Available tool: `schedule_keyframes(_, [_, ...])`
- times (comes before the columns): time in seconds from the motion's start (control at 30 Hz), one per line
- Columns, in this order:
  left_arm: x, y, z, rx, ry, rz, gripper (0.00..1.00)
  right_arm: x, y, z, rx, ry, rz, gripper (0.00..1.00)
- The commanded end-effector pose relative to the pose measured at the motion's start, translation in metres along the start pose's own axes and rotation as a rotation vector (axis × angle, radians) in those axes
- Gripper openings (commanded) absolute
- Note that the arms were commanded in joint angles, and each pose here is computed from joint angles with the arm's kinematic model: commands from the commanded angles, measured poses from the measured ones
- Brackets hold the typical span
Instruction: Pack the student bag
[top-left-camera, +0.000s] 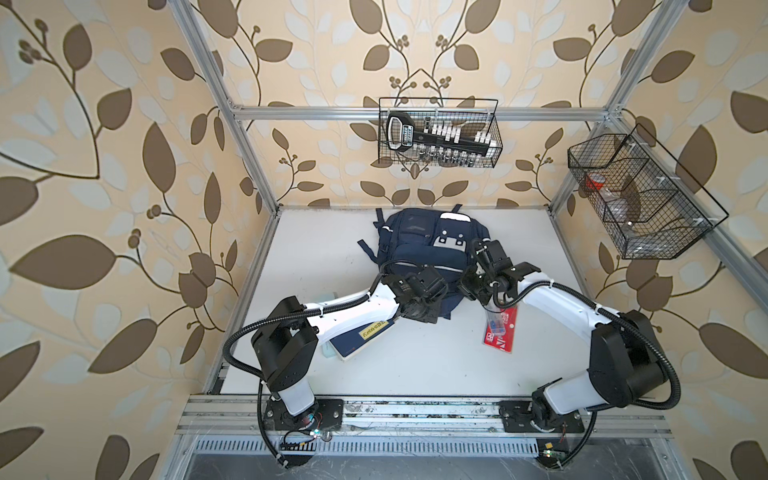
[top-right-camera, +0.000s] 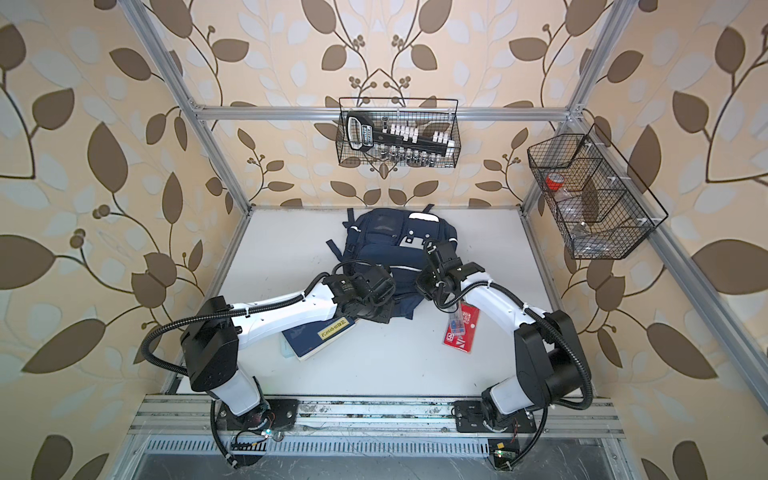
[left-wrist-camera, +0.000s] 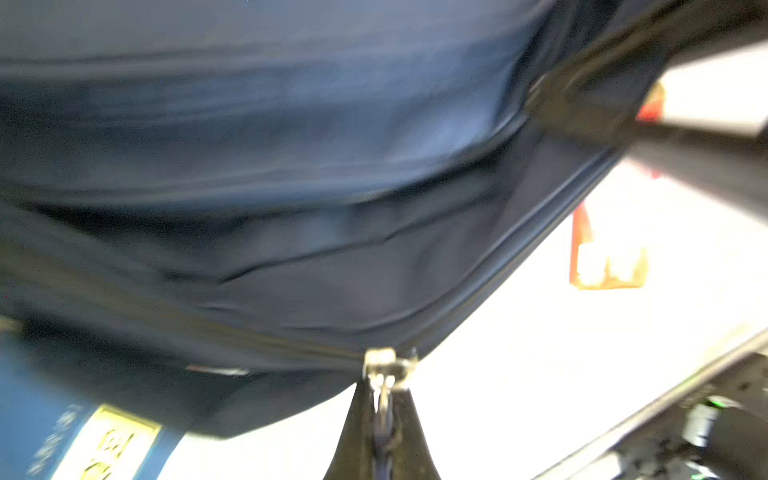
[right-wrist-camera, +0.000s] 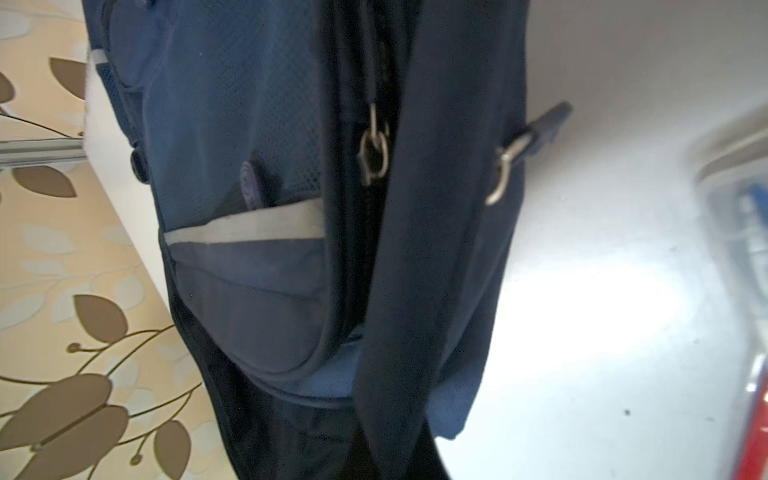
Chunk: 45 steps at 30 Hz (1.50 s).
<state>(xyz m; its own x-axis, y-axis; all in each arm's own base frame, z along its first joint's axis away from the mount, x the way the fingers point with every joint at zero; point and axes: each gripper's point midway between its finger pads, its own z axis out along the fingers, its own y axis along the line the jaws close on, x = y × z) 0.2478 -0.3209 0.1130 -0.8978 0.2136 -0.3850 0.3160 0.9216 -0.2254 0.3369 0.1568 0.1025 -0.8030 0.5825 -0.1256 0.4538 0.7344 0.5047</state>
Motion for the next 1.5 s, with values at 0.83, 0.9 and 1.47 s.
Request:
schedule_keyframes(0.83, [-0.006,-0.037,-0.013,0.215,0.037,0.044,0.00,0.038,-0.014,-0.025,-0.039,-0.041,0.033,0.78])
schedule_keyframes(0.9, [-0.006,-0.033,-0.014,0.201,0.031,0.044,0.00,0.039,-0.017,-0.016,-0.022,-0.026,0.045,0.75])
schedule_keyframes(1.47, [-0.003,-0.016,0.002,0.129,0.012,0.009,0.00,0.046,-0.042,-0.064,0.049,-0.075,-0.046,0.72])
